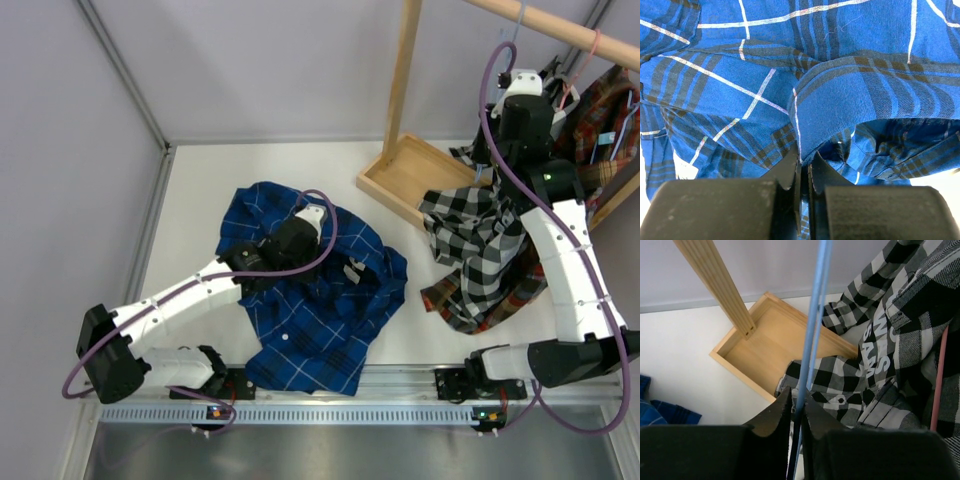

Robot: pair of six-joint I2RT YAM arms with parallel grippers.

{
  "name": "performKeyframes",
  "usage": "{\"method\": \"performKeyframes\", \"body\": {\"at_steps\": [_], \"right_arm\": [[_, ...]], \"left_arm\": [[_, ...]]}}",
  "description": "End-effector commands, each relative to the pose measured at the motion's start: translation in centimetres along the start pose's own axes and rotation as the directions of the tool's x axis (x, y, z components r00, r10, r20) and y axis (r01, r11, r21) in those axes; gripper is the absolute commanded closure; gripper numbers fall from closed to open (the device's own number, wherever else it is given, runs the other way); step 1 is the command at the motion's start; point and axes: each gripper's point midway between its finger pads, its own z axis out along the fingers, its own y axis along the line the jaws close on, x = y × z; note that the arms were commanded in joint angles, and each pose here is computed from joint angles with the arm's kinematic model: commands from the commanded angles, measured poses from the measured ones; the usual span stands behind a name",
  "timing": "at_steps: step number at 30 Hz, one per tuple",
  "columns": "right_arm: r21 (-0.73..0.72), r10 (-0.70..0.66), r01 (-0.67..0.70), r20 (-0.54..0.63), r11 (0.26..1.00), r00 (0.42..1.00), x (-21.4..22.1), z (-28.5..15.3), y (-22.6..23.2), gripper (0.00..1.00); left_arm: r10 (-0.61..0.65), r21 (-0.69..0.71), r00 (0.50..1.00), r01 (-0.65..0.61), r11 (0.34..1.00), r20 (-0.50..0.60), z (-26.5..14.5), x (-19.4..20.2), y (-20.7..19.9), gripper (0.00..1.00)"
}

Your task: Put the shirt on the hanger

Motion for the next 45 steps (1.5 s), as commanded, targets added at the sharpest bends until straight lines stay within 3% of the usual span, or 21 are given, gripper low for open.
{"method": "performKeyframes", "body": {"at_steps": [1, 6, 16, 29, 34, 40, 45], "right_arm": [[0.05, 0.032, -0.036, 0.086, 0.998, 0.996, -2.7, -1.3, -1.6, 0.92], [0.065, 0.019, -0.027, 0.11, 0.998, 0.994, -3.3, -2.0, -2.0, 1.0], [-0.016, -0.054, 0.058, 0.168, 0.998, 0.984, -4.7, -3.7, -1.2, 1.0], [-0.054, -0.081, 0.106, 0.347, 0.993, 0.934, -10.1, -6.8, -0.7, 1.0], [-0.134, -0.057, 0.12, 0.397, 0.984, 0.916, -11.2, -8.3, 0.6, 1.0], [-0.288, -0.02, 0.141, 0.384, 0.947, 0.923, -9.3, -9.6, 3.0, 1.0], [-0.56, 0.029, 0.126, 0.261, 0.819, 0.965, -2.5, -12.5, 6.9, 1.0]], "left_arm": [[-0.007, 0.025, 0.999, 0.005, 1.0, 0.053, -0.4, -1.2, -0.4, 1.0], [-0.006, 0.025, 0.999, 0.005, 1.0, 0.05, -0.2, -1.1, -0.4, 1.0], [-0.025, 0.014, 0.998, 0.025, 1.0, 0.06, 0.0, -1.4, -0.4, 1.0], [-0.036, 0.013, 0.997, 0.035, 0.999, 0.066, -0.1, -1.4, -0.3, 1.0], [-0.048, 0.005, 0.995, 0.048, 0.999, 0.088, -0.3, -1.9, -0.2, 1.0], [-0.095, -0.026, 0.983, 0.101, 0.995, 0.154, -0.8, -3.6, 0.2, 1.0], [-0.156, -0.054, 0.955, 0.175, 0.983, 0.252, -1.9, -6.7, 0.8, 1.0]]}}
